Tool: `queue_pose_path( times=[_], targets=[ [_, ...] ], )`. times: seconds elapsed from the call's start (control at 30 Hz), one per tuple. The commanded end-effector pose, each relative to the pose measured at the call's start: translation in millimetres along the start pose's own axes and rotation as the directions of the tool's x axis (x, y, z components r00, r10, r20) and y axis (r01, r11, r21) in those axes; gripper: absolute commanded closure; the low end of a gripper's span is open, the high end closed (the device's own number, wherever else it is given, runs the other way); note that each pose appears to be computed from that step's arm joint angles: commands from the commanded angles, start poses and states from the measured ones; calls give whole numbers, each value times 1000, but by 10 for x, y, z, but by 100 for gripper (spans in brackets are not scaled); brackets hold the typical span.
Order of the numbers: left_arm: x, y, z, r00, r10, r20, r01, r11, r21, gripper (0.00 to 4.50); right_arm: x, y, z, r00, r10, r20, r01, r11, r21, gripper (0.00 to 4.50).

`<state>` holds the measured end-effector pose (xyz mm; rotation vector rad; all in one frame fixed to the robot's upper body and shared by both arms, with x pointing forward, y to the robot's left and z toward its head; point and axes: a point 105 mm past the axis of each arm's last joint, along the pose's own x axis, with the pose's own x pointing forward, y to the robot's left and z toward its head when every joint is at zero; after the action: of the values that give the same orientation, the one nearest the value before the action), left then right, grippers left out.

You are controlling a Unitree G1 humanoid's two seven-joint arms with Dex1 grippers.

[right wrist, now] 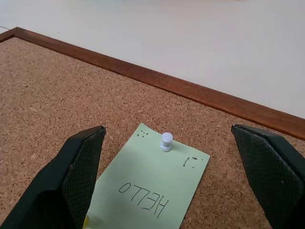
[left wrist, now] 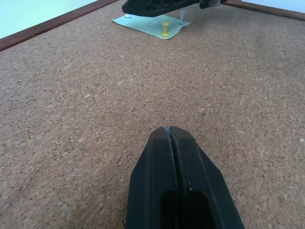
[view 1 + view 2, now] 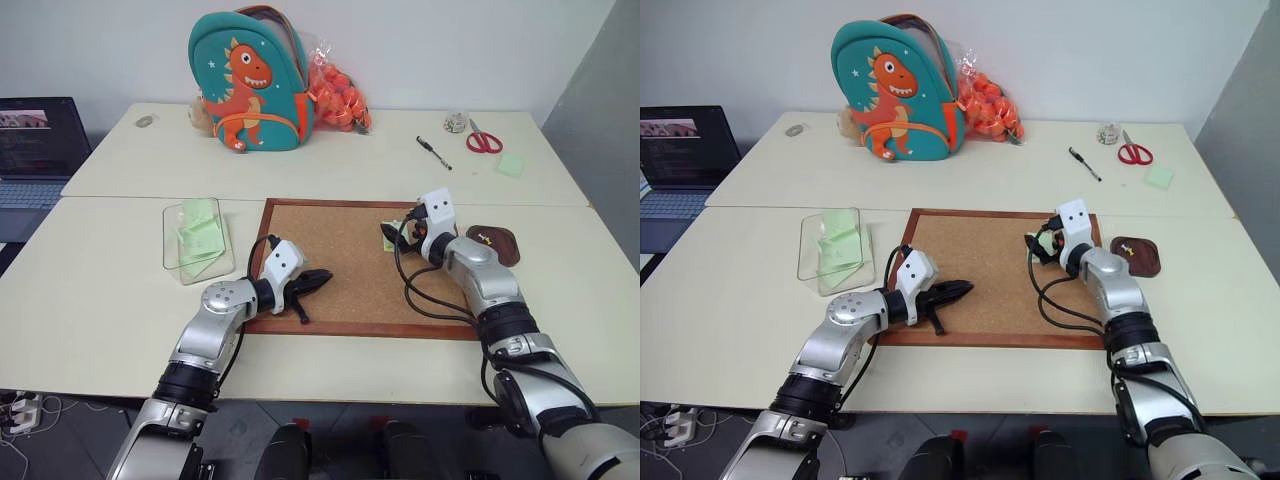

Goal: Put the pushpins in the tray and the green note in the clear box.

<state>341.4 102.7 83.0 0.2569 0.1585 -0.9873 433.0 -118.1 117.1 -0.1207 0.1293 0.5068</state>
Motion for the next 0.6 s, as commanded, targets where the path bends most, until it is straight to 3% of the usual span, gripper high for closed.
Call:
queue_pose_path(
  times=[0.03,0.6],
  targets=[
    [13,-82,-115,999,-30,-38,29,999,-24,450,53,-13,227,997,5,72,-4,1000,-17,81],
    [3,-109,-120,999,-31,-42,30,999,-27,450,144,-78,174,998,-37,44,38,999,-16,420]
  ],
)
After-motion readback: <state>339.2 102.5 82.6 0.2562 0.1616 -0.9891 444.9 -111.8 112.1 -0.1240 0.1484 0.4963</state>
